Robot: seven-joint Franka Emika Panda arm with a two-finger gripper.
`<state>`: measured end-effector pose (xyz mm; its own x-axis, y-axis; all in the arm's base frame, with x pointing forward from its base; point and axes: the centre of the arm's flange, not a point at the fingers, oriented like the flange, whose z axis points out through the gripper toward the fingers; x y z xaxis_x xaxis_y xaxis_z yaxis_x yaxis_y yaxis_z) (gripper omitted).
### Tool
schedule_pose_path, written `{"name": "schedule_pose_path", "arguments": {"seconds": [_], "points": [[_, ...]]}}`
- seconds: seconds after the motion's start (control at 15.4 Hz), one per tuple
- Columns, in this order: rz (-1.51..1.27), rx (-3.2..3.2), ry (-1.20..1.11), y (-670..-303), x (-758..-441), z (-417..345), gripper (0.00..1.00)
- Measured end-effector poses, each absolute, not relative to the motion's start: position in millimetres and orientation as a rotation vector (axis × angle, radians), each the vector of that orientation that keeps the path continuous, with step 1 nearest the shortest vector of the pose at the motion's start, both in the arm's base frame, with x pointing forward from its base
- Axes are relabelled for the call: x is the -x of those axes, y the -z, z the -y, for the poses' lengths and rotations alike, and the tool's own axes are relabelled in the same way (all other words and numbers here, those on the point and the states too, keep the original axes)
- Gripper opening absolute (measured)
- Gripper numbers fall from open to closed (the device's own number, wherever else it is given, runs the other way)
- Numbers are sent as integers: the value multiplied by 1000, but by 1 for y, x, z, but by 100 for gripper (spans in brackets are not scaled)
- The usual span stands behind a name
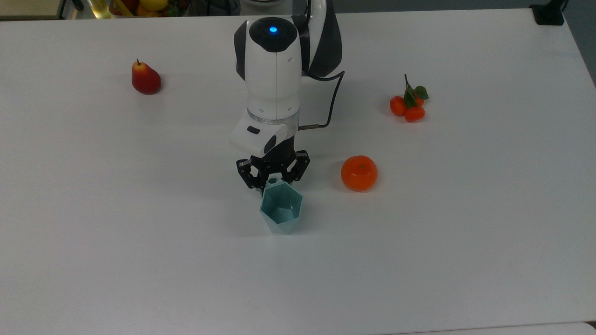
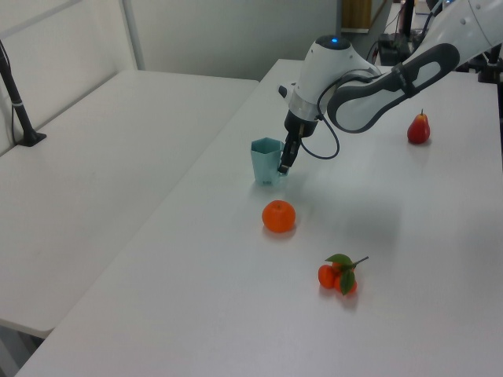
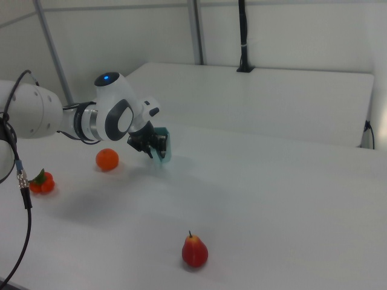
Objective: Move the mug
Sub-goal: 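Close the gripper on the teal mug's rim wall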
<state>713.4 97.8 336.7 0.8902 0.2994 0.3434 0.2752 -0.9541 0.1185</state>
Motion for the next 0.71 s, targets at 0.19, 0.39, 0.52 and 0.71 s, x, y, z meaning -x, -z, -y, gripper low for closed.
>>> {"name": "schedule_pose_path", "arguments": {"seconds": [0.19, 0.39, 0.52, 0.71], "points": [[-423, -2995, -579, -342, -716, -94, 24], [-371, -3008, -583, -342, -716, -94, 24], [-327, -3014, -592, -345, -717, -91, 24], [-234, -3023, -628, -371, -717, -83, 24]]}}
